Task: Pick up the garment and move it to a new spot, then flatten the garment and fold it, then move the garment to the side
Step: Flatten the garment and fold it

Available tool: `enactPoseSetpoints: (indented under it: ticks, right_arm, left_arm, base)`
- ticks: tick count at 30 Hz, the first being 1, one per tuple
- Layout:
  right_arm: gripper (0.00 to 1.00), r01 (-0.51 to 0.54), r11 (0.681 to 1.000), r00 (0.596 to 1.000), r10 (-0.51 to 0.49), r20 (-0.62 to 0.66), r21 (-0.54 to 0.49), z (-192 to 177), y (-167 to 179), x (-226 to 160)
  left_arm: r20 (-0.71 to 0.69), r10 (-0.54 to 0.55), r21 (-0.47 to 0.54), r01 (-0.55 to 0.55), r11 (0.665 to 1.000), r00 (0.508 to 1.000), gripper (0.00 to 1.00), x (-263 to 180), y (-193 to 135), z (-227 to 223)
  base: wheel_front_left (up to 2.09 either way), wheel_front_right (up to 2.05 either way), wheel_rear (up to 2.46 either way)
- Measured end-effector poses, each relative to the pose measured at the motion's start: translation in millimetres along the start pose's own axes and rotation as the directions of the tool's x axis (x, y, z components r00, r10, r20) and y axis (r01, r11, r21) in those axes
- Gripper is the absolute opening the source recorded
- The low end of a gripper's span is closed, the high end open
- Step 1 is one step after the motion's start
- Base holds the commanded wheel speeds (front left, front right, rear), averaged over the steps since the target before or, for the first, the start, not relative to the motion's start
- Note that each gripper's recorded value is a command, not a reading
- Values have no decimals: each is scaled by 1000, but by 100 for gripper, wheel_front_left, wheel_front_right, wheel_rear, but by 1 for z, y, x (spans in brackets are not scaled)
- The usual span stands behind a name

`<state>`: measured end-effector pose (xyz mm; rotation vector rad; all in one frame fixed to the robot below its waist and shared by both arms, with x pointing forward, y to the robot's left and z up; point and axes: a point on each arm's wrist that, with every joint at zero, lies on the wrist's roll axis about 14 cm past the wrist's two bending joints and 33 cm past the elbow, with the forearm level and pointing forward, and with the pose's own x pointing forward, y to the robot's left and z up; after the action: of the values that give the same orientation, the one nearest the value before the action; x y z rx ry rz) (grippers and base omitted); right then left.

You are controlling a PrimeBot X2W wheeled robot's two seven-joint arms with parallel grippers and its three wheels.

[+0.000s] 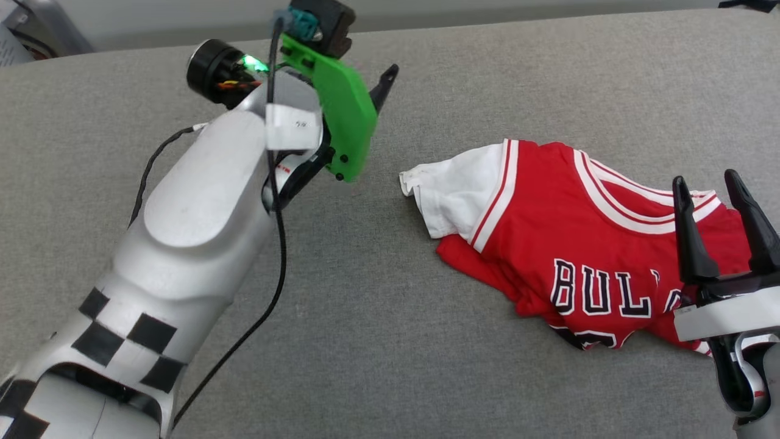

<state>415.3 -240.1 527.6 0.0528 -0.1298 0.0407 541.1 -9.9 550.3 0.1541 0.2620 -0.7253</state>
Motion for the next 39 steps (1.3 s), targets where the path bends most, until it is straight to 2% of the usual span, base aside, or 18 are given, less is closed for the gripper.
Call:
enactPoseSetpoints:
  ticks: [3,7,11,15,19,21,24,25,30,33,35,39]
  right_arm:
    - [100,-2,1000,1000,2,-25,-2,-9,1,-2]
    - [100,0,1000,998,-1,-59,-8,-21,1,-3]
    - [100,15,1000,997,-16,-79,-12,-28,-3,-1]
    - [100,33,999,993,-34,-111,-16,-39,-8,-2]
    - [100,55,998,989,-58,-137,-24,-47,-15,-5]
    - [100,64,998,987,-67,-148,-27,-51,-17,-6]
    - [100,78,996,983,-82,-162,-35,-55,-22,-8]
    - [100,81,996,983,-86,-163,-36,-55,-23,-8]
    - [100,84,996,984,-88,-154,-37,-54,-25,-5]
    - [100,86,996,987,-90,-134,-39,-48,-27,-2]
    - [100,82,996,989,-86,-122,-37,-45,-26,-1]
    - [100,64,998,992,-66,-104,-23,-40,-19,1]
  left_arm:
    - [-160,-98,2,100,995,982,100,14,-22,-17]
    - [-393,-210,3,230,973,895,100,26,-50,-53]
    - [-545,-248,9,301,953,801,100,33,-62,-90]
    - [-634,-248,35,348,937,732,100,40,-66,-126]
    - [-710,-257,17,381,925,655,100,41,-71,-161]
    - [-729,-263,10,393,919,632,100,43,-71,-168]
    - [-728,-282,-3,409,913,625,100,46,-73,-171]
    - [-727,-283,-2,410,912,626,0,46,-72,-171]
    - [-658,-305,3,408,913,689,0,49,-73,-162]
    - [-610,-306,-8,381,925,731,0,47,-67,-152]
    - [-588,-281,-17,336,942,759,0,43,-51,-145]
    - [-564,-162,6,201,980,810,0,30,2,-129]
  base:
    - [0,0,0]
    - [0,0,0]
    - [0,0,0]
    - [0,0,0]
    - [0,0,0]
    - [0,0,0]
    - [0,0,0]
    - [0,0,0]
    - [0,0,0]
    - [0,0,0]
    - [0,0,0]
    - [0,0,0]
